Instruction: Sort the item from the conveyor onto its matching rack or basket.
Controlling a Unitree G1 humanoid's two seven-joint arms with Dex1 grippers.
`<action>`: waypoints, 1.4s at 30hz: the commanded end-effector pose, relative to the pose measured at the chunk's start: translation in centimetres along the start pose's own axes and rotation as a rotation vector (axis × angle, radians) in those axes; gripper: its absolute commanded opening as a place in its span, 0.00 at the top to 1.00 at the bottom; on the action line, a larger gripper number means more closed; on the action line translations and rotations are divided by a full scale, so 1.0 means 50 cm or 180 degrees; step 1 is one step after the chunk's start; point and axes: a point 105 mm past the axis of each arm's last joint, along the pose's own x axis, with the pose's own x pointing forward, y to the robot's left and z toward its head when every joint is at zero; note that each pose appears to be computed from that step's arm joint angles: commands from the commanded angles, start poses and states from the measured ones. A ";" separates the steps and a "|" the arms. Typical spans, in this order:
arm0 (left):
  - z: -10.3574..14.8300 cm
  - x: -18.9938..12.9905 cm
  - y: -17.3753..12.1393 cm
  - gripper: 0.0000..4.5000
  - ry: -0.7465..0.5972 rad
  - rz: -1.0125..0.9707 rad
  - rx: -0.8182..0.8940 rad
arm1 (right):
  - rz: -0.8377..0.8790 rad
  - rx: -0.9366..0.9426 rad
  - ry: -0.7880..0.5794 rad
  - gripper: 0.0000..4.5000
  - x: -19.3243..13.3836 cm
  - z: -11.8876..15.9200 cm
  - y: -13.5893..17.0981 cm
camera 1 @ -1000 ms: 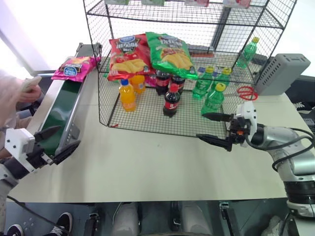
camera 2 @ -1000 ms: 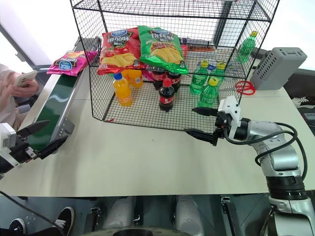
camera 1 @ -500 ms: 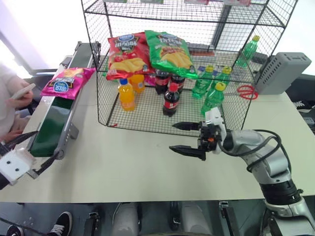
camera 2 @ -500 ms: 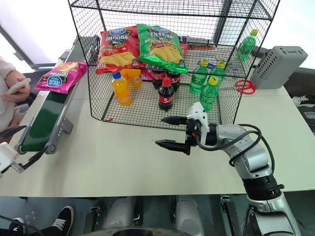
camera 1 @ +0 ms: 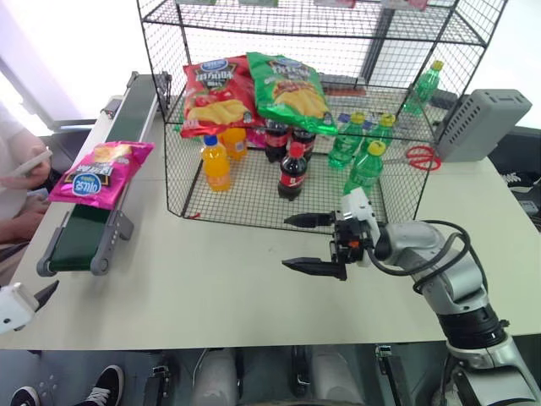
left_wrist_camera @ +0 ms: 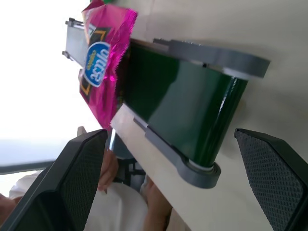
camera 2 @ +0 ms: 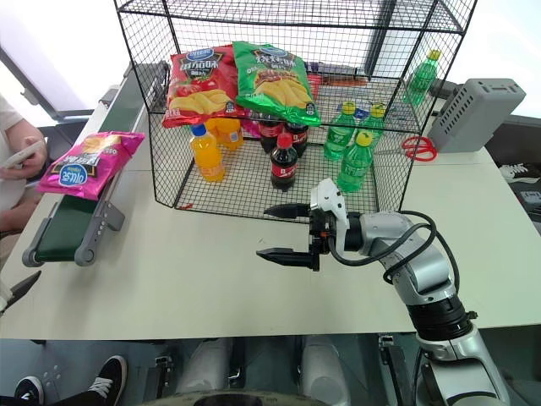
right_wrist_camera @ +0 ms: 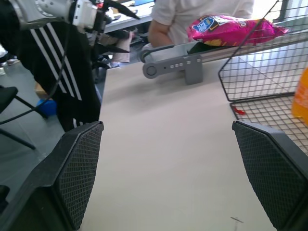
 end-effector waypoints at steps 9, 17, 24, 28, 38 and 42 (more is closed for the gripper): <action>0.009 0.024 0.008 0.00 -0.0087 0.0048 0.0097 | -0.0123 -0.0352 -0.0088 0.01 0.000 0.016 -0.007; 0.020 0.046 -0.002 0.00 -0.0166 0.0015 0.0082 | -0.0207 -0.0423 -0.0079 0.01 -0.005 0.016 -0.015; 0.024 0.045 -0.012 0.11 -0.0228 -0.0089 -0.0089 | -0.0288 -0.0478 -0.0019 0.00 -0.013 0.013 -0.022; 0.030 0.044 -0.005 0.49 -0.0280 -0.0063 -0.0182 | -0.0328 -0.0493 -0.0018 0.00 -0.017 0.015 -0.029; 0.074 0.035 0.084 0.99 -0.0785 0.0482 -0.1290 | -0.0388 -0.0391 -0.0317 0.00 -0.028 0.048 -0.036; 0.109 0.007 0.103 0.99 -0.1264 0.0236 -0.2139 | -0.0381 -0.0206 -0.0803 0.00 -0.041 0.101 -0.031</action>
